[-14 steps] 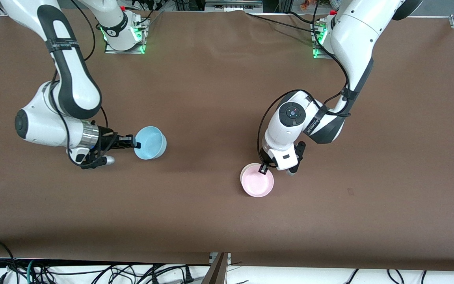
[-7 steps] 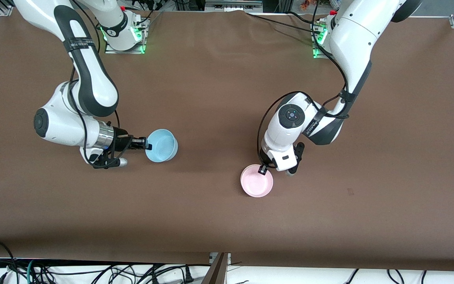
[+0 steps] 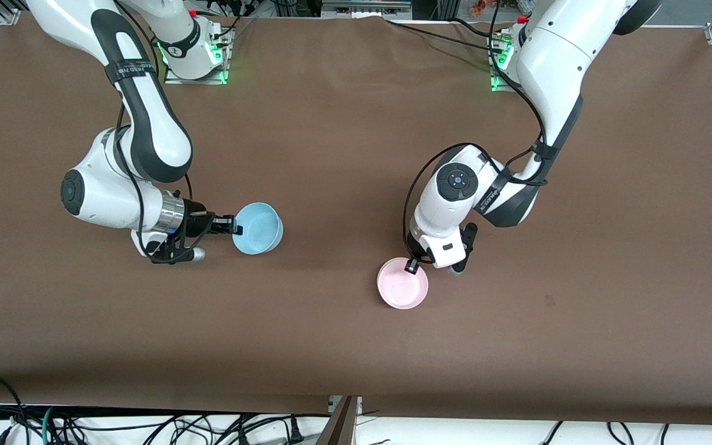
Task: Stack pink and blue bowls on white bowl
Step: 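Lower the pink bowl into the white bowl while the right gripper lifts the blue bowl, then move the blue bowl over the pink bowl while the left gripper withdraws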
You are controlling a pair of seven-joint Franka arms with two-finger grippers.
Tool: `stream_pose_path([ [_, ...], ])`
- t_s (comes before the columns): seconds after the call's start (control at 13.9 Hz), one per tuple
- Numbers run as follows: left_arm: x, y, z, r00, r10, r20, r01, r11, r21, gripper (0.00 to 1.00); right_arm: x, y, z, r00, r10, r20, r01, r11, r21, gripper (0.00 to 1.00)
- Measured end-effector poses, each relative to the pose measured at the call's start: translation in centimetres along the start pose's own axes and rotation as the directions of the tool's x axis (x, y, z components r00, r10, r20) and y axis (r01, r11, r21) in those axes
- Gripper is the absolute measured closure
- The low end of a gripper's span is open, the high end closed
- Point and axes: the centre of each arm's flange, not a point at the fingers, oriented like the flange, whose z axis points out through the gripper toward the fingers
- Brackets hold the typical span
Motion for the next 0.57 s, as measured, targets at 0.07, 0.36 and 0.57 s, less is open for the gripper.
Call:
stream_pose_path([
  [0.07, -0.1, 0.0, 0.0, 1.000, 0.001, 0.001, -0.001, 1.000, 0.001, 0.97, 0.0, 0.0, 0.0, 1.000, 0.001, 0.000, -0.001, 1.000, 0.001, 0.98],
  [0.36, -1.4, -0.8, 0.7, 1.000, 0.012, 0.007, -0.012, 1.000, 0.023, 0.97, 0.2, -0.6, -0.3, 1.000, 0.022, -0.008, -0.022, 1.000, 0.003, 0.98],
  [0.57, -2.3, -1.2, 1.4, 1.000, 0.013, 0.010, -0.014, 0.999, 0.035, 0.97, 0.0, -1.5, 0.1, 1.000, 0.029, -0.004, -0.029, 1.000, 0.003, 0.98],
])
